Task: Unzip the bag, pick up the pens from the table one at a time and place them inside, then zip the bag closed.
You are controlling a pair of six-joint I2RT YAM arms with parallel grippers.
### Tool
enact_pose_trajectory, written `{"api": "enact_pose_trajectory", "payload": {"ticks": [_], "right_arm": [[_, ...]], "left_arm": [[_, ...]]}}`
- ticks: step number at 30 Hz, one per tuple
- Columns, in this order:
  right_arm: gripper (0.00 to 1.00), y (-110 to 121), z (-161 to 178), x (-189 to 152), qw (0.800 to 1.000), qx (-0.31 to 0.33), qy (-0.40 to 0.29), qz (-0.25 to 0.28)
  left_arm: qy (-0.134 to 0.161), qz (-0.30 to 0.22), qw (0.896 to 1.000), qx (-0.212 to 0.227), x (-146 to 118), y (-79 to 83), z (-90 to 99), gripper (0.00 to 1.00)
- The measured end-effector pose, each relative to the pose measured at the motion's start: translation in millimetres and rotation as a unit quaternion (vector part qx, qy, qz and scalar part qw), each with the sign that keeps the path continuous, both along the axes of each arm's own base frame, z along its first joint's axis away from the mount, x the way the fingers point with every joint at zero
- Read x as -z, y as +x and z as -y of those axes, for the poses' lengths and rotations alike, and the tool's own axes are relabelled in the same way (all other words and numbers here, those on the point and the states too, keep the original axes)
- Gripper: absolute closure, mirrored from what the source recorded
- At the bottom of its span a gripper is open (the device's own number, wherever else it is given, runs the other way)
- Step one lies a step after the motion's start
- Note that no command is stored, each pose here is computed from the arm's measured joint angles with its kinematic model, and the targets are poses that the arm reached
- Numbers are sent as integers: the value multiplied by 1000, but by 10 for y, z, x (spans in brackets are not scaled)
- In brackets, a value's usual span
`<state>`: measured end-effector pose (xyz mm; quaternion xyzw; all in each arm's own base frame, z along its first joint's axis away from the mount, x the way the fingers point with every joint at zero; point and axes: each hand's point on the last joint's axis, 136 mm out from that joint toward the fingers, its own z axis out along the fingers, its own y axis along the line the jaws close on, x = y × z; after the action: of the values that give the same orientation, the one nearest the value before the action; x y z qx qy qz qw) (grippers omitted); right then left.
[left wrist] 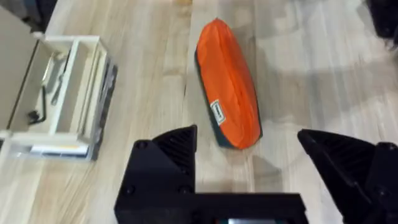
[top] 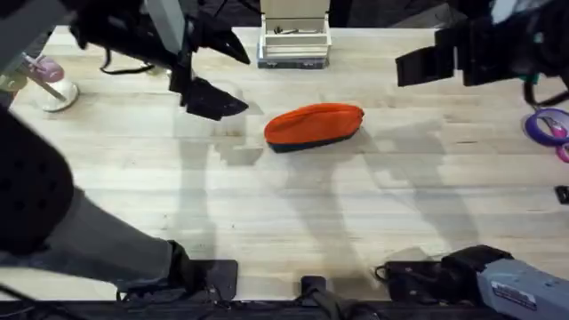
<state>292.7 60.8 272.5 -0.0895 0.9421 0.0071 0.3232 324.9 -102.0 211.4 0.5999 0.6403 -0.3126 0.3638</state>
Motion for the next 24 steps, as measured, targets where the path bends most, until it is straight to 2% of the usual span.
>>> {"api": "enact_pose_trajectory", "payload": {"ticks": [3, 4, 9, 18, 24], "right_arm": [[4, -97, 25, -72, 1000, -9, -5, 9], [4, -215, 55, -146, 1000, -17, -10, 19], [4, -408, 105, -266, 999, -26, -13, 37], [3, -663, 171, -385, 998, -28, -10, 56], [3, -754, 195, -413, 998, -28, -9, 61]], "left_arm": [[25, 9, 999, -18, -147, -38, -42, 4], [50, 21, 998, -40, -313, -100, -83, 4], [84, 42, 991, -93, -601, -241, -156, 4], [105, 21, 974, -201, -899, -484, -266, 5], [103, -1, 965, -242, -968, -582, -294, 5]]}}
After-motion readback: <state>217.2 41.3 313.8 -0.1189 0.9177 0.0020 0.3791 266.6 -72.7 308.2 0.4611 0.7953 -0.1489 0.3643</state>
